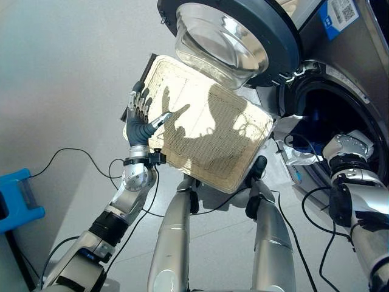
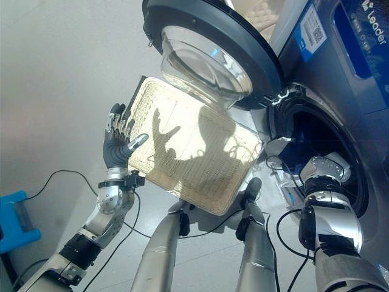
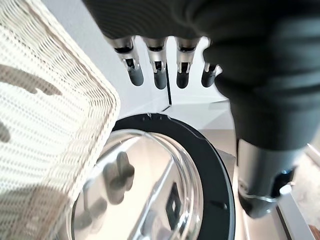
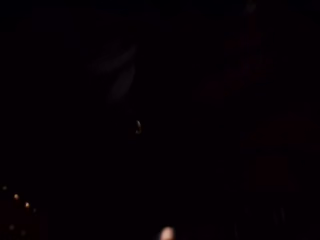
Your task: Put the clothes into the washing machine.
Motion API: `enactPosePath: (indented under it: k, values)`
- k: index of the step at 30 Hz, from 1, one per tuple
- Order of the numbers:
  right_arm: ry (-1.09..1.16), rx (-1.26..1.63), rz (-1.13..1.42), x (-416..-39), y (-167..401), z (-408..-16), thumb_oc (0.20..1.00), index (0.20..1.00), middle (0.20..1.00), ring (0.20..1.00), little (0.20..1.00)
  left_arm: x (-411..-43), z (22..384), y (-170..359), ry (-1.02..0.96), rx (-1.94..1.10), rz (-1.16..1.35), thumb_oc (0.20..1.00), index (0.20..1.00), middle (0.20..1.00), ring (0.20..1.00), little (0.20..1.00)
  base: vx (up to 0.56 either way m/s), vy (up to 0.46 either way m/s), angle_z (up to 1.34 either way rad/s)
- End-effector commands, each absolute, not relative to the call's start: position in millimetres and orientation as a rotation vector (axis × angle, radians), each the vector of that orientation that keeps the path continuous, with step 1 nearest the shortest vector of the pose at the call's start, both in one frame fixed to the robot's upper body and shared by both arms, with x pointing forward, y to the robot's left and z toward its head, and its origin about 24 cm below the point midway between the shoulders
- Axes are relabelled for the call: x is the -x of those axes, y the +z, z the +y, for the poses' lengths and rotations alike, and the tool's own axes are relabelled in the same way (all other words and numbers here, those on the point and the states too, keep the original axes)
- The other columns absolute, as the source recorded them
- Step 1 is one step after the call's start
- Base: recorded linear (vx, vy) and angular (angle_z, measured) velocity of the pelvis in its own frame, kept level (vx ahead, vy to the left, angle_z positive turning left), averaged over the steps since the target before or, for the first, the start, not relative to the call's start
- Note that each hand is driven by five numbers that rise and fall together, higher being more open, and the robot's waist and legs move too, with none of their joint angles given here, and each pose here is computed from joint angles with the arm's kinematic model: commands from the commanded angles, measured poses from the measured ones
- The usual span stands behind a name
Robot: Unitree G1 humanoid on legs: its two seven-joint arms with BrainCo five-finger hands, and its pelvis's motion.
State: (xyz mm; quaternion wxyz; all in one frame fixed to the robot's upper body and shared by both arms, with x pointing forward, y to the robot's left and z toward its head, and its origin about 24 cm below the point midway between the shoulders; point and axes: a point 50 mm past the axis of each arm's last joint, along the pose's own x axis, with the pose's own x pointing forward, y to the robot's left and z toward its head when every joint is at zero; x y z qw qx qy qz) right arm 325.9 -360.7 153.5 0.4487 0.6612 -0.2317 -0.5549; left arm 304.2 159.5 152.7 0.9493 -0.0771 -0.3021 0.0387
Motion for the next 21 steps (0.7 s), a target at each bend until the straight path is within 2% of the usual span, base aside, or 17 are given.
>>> enactPosePath:
  k: [1, 2, 3, 6, 7, 11, 14, 15, 16, 21]
  values:
    - [-1.57, -1.066, -0.934, -264, 253, -417, 0.2, 0.2, 0.2, 0.2, 0.2, -290, 151, 164, 0.077, 0.221, -0.707, 1.0, 1.0, 1.0, 1.0, 1.0, 0.01, 0.033, -0.01]
    - [-1.57, -1.066, -0.934, -264, 253, -417, 0.2, 0.2, 0.2, 0.2, 0.2, -290, 151, 164, 0.077, 0.221, -0.707, 1.0, 1.0, 1.0, 1.0, 1.0, -0.01, 0.049, 0.0]
    - [-1.685, -0.929, -0.846, -269, 262, -407, 0.2, 0.2, 0.2, 0.2, 0.2, -289, 151, 163, 0.092, 0.228, -0.71, 1.0, 1.0, 1.0, 1.0, 1.0, -0.01, 0.03, -0.01]
    - [-1.825, -0.711, -0.73, -273, 264, -399, 0.2, 0.2, 0.2, 0.2, 0.2, -288, 151, 163, 0.109, 0.233, -0.714, 1.0, 1.0, 1.0, 1.0, 1.0, -0.01, 0.034, -0.03]
    - [-1.834, -0.686, -0.715, -274, 264, -399, 0.2, 0.2, 0.2, 0.2, 0.2, -288, 151, 163, 0.111, 0.234, -0.715, 1.0, 1.0, 1.0, 1.0, 1.0, -0.01, 0.03, -0.03]
    - [-1.809, -0.266, -0.381, -289, 251, -405, 0.2, 0.2, 0.2, 0.2, 0.2, -289, 151, 162, 0.109, 0.24, -0.715, 1.0, 1.0, 1.0, 1.0, 1.0, -0.01, 0.019, 0.0]
    - [-1.802, -0.093, -0.279, -291, 249, -408, 0.2, 0.2, 0.2, 0.2, 0.2, -289, 154, 163, 0.11, 0.242, -0.72, 1.0, 1.0, 1.0, 1.0, 1.0, 0.0, 0.0, 0.0]
    - [-1.806, 0.023, -0.147, -292, 238, -411, 0.376, 0.376, 0.376, 0.376, 0.376, -290, 153, 165, 0.105, 0.243, -0.726, 1.0, 1.0, 1.0, 1.0, 1.0, 0.0, 0.0, 0.0]
    - [-1.786, 0.08, -0.085, -293, 234, -413, 1.0, 1.0, 1.0, 1.0, 1.0, -291, 153, 165, 0.102, 0.244, -0.727, 1.0, 1.0, 1.0, 1.0, 1.0, 0.0, 0.0, 0.0]
    - [-1.693, 0.452, 0.151, -296, 231, -417, 1.0, 1.0, 1.0, 1.0, 1.0, -292, 151, 168, 0.085, 0.237, -0.728, 1.0, 1.0, 1.0, 1.0, 1.0, 0.01, -0.006, 0.0]
